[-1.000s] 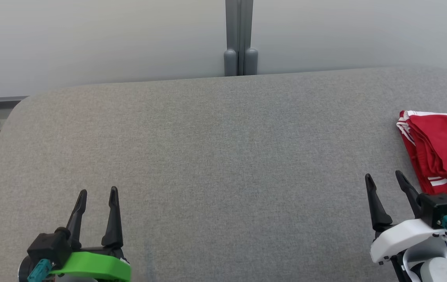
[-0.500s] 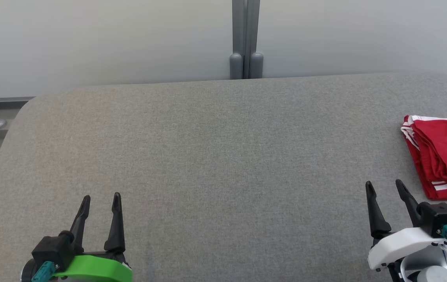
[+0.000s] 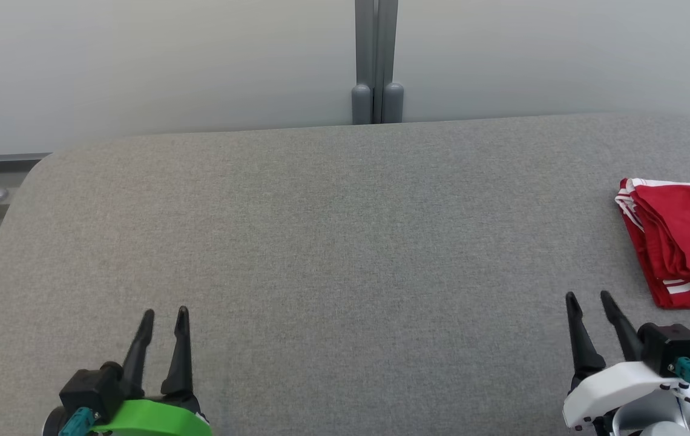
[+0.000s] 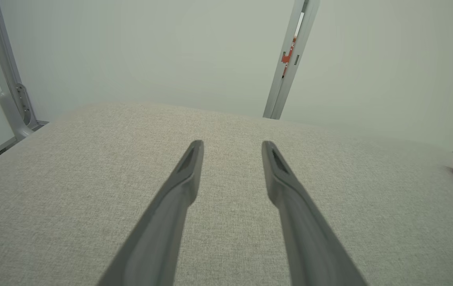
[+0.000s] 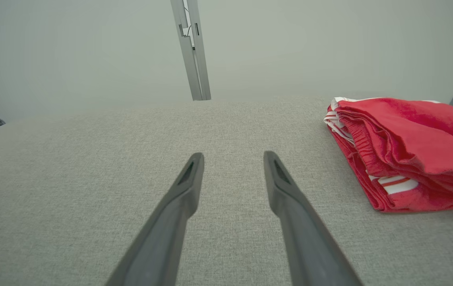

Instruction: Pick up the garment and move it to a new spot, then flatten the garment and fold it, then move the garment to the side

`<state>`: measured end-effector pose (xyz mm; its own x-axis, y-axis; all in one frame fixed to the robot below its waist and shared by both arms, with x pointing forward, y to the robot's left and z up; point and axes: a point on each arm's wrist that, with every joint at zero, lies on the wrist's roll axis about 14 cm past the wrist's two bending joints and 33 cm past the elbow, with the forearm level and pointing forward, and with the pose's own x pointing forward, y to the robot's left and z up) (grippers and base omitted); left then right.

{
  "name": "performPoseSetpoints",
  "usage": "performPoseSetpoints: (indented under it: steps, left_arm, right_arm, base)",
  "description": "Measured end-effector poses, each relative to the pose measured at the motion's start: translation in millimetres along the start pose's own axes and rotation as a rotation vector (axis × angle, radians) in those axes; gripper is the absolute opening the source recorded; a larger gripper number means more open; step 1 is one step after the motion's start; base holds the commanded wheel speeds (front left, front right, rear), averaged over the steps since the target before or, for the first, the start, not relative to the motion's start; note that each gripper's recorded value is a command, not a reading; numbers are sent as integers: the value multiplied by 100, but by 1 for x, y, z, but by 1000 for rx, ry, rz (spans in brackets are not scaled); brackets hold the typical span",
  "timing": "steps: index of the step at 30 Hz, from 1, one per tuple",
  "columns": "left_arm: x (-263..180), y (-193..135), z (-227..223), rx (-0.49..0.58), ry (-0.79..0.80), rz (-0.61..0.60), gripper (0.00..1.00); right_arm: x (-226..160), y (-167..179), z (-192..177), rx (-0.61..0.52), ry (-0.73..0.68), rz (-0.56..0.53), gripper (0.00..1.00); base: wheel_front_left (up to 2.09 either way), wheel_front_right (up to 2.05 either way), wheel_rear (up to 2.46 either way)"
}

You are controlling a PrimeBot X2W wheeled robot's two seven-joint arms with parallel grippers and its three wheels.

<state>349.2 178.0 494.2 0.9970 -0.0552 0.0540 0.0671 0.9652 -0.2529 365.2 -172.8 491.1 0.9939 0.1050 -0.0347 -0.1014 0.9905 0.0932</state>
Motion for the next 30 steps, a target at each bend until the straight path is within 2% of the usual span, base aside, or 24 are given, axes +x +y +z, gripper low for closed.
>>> performPoseSetpoints:
  steps: [8, 30]
  left_arm:
    - [-12, 4, -29, -23, 93, 27, 0]
    - [-6, 20, -28, -370, 105, 133, 0]
  right_arm:
    - [-12, 0, -32, 37, 97, -18, 0]
    - [-6, -10, -27, 432, 77, -88, 0]
  base:
    - [0, 0, 0]
    - [0, 0, 0]
